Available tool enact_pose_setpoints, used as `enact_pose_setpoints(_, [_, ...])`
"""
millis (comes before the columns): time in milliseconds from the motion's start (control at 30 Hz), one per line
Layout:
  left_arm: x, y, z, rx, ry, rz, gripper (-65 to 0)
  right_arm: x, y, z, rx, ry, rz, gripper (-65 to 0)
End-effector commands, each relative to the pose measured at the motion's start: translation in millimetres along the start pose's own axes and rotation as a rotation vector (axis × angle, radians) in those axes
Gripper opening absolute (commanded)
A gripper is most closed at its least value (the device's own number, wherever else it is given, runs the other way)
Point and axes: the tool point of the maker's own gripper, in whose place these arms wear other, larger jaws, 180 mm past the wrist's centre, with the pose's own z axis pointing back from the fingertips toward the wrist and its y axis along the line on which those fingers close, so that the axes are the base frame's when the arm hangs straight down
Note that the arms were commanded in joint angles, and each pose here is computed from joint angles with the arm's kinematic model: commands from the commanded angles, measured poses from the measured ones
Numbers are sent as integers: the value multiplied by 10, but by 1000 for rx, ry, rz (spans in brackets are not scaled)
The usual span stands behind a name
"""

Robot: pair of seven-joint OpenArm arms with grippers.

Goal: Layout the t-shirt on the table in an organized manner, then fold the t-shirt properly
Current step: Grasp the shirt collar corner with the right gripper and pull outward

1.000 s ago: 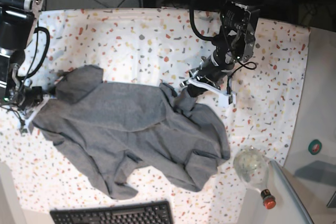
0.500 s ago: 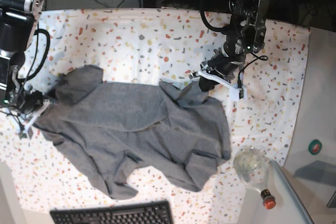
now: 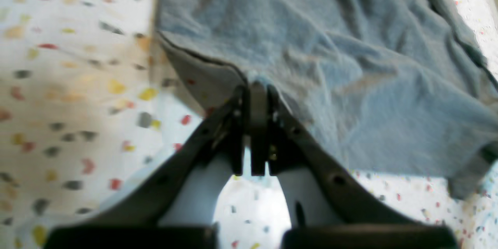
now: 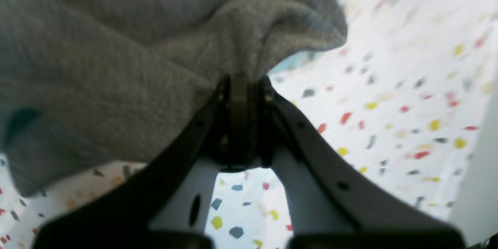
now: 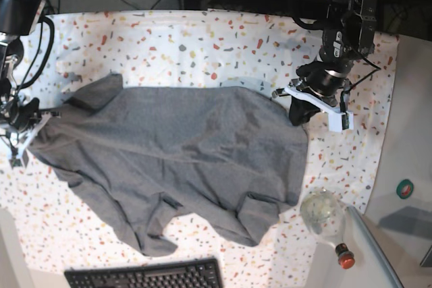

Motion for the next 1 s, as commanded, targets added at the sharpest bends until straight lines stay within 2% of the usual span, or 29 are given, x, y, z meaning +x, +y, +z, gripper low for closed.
enact_pose_setpoints(0, [165, -56, 9, -21, -51, -9, -650, 265, -94, 102, -26, -46, 5, -650])
enact_pose_setpoints(67, [213, 2, 10, -7, -61, -9, -650, 431, -74, 135, -24, -41, -11, -650])
enact_pose_setpoints(200, [189, 84, -2, 15, -58, 6, -650, 714, 42, -6, -15, -25, -138, -650])
enact_pose_setpoints(333, [134, 161, -35, 33, -41, 15, -650, 943, 406, -331, 40, -16, -80, -650])
enact_pose_setpoints(400, [89, 220, -43, 48, -30, 21, -650, 987, 578, -504, 46, -13, -84, -650])
enact_pose_setpoints(533, [45, 297, -41, 67, -19, 26, -650, 973, 664, -736, 6, 27, -115, -650])
enact_pose_setpoints(567, [37, 294, -43, 66, -17, 27, -650, 971, 661, -750, -3, 39, -116, -620])
enact_pose_setpoints(667, [40, 299, -42, 67, -17, 24, -650, 1034, 654, -696, -7, 23, -112, -407])
enact_pose_setpoints(733, [24, 327, -51, 73, -11, 24, -650, 1115, 621, -567, -18, -33, -103, -330])
enact_pose_setpoints(867, [-7, 374, -61, 83, -1, 25, -650, 1105, 344, -40, -74, -193, -170, -321])
enact_pose_setpoints(967, [-7, 374, -61, 83, -1, 25, -650, 733, 329, 86, -86, -169, -208, -326])
